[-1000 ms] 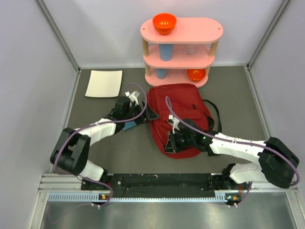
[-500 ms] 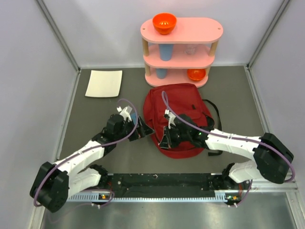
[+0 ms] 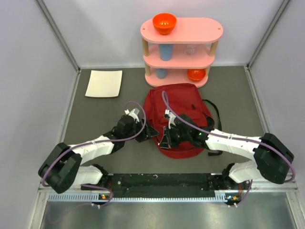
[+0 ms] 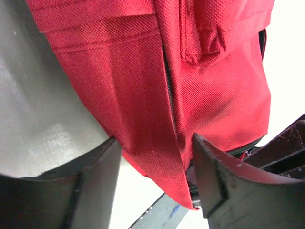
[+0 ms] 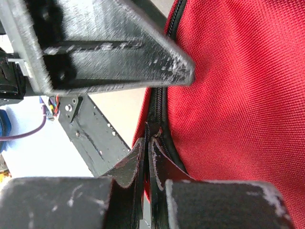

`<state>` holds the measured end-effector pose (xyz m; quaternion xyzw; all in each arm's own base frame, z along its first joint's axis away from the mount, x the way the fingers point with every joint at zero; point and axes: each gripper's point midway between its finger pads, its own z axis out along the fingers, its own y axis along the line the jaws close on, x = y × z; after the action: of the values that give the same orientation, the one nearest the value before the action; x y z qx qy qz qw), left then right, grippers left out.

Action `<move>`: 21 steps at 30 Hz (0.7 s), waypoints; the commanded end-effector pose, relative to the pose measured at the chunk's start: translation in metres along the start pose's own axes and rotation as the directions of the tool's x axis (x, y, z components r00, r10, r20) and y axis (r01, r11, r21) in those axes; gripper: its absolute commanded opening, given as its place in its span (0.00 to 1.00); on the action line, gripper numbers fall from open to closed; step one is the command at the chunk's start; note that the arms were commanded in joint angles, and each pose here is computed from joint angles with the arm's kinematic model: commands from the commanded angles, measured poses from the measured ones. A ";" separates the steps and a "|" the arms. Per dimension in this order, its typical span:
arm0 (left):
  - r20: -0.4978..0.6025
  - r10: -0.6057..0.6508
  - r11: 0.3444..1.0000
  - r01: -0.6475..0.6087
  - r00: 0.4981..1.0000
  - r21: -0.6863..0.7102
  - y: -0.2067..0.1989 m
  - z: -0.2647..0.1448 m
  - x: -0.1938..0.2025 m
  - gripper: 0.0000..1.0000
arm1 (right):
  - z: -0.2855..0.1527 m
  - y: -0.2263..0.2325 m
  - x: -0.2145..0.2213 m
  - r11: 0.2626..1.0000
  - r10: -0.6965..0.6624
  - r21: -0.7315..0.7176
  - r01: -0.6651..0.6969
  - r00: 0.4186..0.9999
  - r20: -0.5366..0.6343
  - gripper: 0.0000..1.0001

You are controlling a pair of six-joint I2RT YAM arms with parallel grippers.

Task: Pack the student bag
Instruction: Zip the student bag at the center of the board.

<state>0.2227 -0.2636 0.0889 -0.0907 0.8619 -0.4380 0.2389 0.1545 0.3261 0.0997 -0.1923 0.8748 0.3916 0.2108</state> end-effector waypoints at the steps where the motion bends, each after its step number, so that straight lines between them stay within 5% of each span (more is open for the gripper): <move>1: 0.069 -0.003 0.995 -0.004 0.998 0.097 -0.024 0.006 -0.018 0.51 | -0.006 0.013 -0.003 0.998 -0.035 -0.046 0.037 0.999 0.029 0.00; 3: 0.084 0.003 0.996 -0.010 0.996 0.088 -0.022 0.006 -0.020 0.26 | -0.007 0.010 0.000 0.999 -0.034 -0.040 0.035 0.999 0.022 0.00; 6: 0.112 0.029 0.998 -0.035 0.993 0.052 -0.017 0.003 -0.027 0.01 | -0.010 0.005 0.007 0.999 -0.021 -0.028 0.021 1.000 0.018 0.00; 21: 0.253 0.161 0.985 -0.141 0.954 -0.095 0.006 -0.033 -0.086 0.00 | -0.022 0.002 0.027 0.998 -0.041 -0.043 0.040 0.999 -0.034 0.00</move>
<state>0.2526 -0.2210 0.0984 -0.0994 0.8641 -0.3819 0.3125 0.1393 0.3088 0.0946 -0.1945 0.8728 0.3959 0.2088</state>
